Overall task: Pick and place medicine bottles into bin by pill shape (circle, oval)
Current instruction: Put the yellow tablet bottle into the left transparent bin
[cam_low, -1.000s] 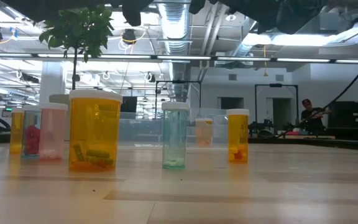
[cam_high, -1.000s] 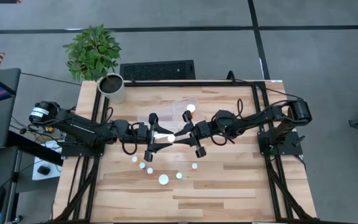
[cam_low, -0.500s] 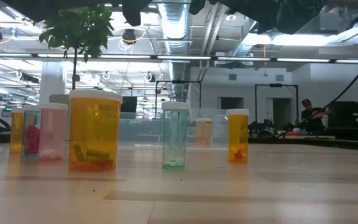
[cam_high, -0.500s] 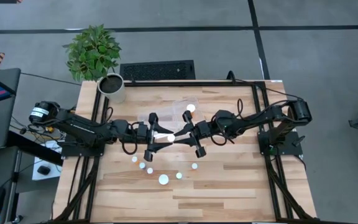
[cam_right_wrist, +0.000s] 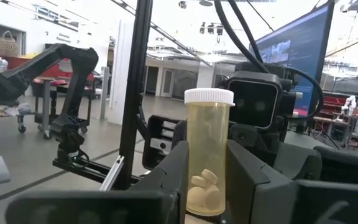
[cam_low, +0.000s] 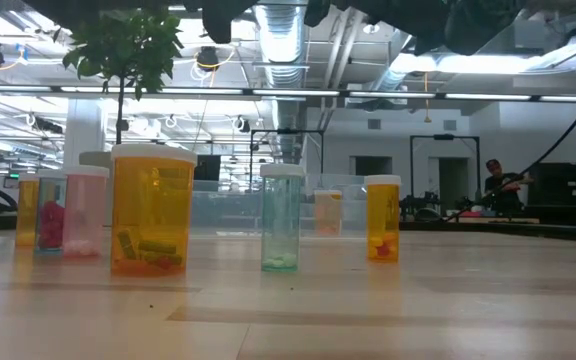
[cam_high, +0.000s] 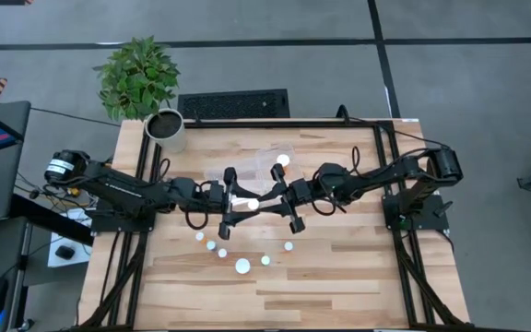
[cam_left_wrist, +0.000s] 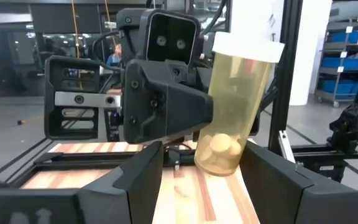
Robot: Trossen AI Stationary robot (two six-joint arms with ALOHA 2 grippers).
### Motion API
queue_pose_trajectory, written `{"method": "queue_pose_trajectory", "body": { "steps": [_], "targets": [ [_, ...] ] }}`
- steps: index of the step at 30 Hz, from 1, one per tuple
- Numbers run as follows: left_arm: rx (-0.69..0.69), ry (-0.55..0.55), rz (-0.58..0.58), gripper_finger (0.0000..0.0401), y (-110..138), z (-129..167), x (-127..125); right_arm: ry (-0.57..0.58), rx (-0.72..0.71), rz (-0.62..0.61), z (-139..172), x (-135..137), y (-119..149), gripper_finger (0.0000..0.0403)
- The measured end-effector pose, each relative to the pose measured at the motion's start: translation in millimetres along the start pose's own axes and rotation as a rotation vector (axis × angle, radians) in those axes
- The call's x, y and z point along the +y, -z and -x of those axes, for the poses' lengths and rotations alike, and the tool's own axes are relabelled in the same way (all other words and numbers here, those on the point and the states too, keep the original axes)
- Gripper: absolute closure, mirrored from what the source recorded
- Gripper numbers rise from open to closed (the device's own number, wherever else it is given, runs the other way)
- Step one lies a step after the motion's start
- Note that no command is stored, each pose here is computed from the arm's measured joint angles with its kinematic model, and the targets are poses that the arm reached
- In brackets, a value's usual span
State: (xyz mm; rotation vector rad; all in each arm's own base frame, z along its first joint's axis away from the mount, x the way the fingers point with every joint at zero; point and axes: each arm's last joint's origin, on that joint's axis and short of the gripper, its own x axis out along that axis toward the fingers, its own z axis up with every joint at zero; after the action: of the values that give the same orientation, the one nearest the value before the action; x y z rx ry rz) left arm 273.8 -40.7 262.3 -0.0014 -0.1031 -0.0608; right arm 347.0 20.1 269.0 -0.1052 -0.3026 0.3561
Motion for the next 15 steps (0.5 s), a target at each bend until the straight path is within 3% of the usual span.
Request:
{"method": "queue_pose_trajectory", "body": {
  "steps": [5,15],
  "targets": [
    [0.003,0.001,-0.002,0.0211,0.3,0.0,0.0,0.0,0.001,0.0,0.0,-0.1,0.1,0.0315],
    [0.002,0.022,-0.002,0.0273,0.2,0.0,-0.7,0.001,0.0,0.0,0.0,-0.1,0.0,0.0315]
  ]
}}
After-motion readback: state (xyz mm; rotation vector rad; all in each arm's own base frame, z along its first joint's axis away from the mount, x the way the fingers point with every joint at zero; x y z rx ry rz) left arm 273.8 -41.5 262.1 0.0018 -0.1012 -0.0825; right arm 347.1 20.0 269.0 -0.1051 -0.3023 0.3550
